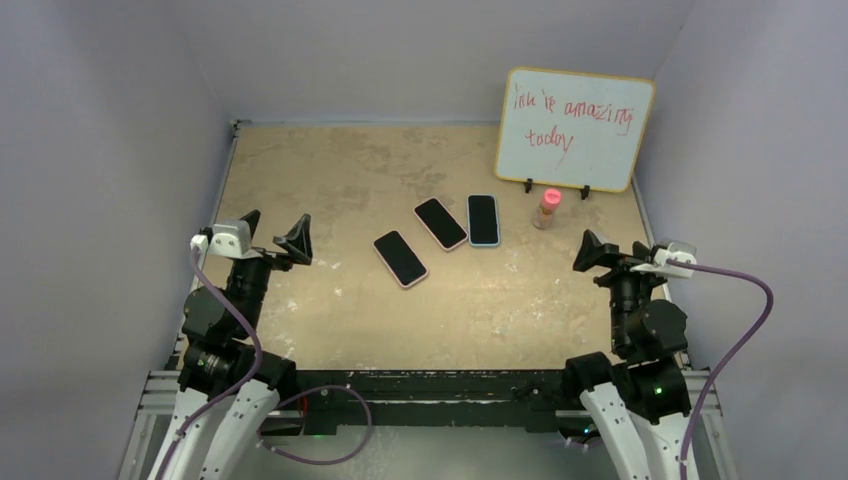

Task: Take the phone out of the phone case
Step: Pick up the phone at the center of the board.

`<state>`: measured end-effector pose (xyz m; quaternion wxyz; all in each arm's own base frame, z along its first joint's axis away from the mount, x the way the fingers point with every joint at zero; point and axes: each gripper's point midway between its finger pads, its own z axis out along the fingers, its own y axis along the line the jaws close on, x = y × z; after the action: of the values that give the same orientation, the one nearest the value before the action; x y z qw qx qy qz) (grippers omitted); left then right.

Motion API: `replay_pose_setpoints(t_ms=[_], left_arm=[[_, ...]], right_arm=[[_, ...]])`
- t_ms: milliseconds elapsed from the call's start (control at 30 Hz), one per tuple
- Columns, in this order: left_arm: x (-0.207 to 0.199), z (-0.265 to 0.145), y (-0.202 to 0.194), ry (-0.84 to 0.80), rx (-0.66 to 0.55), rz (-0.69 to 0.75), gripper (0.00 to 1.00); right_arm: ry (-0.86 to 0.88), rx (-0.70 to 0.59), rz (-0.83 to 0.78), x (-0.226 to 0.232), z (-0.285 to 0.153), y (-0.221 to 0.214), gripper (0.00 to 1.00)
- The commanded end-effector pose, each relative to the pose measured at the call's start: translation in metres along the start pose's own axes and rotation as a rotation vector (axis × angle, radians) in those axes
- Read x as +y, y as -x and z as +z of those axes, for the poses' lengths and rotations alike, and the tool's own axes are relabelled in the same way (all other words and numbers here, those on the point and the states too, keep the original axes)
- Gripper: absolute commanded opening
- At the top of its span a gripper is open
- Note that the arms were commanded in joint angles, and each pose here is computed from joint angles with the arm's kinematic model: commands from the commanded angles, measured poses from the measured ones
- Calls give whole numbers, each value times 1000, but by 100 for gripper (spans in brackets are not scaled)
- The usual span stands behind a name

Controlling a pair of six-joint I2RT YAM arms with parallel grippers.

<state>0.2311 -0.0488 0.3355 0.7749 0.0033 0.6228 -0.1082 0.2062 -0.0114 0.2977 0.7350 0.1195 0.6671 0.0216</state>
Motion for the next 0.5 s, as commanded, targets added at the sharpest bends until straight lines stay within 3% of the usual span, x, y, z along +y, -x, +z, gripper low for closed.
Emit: replay_pose_setpoints(t_ms=[0,467], left_arm=[[1,0,15,15,-50,-27,100],[6,-2,10,48,-32,-44,100]], right_arm=[[41,-32,27,10,0,18,99],[356,405,-14,84,26,-50,99]])
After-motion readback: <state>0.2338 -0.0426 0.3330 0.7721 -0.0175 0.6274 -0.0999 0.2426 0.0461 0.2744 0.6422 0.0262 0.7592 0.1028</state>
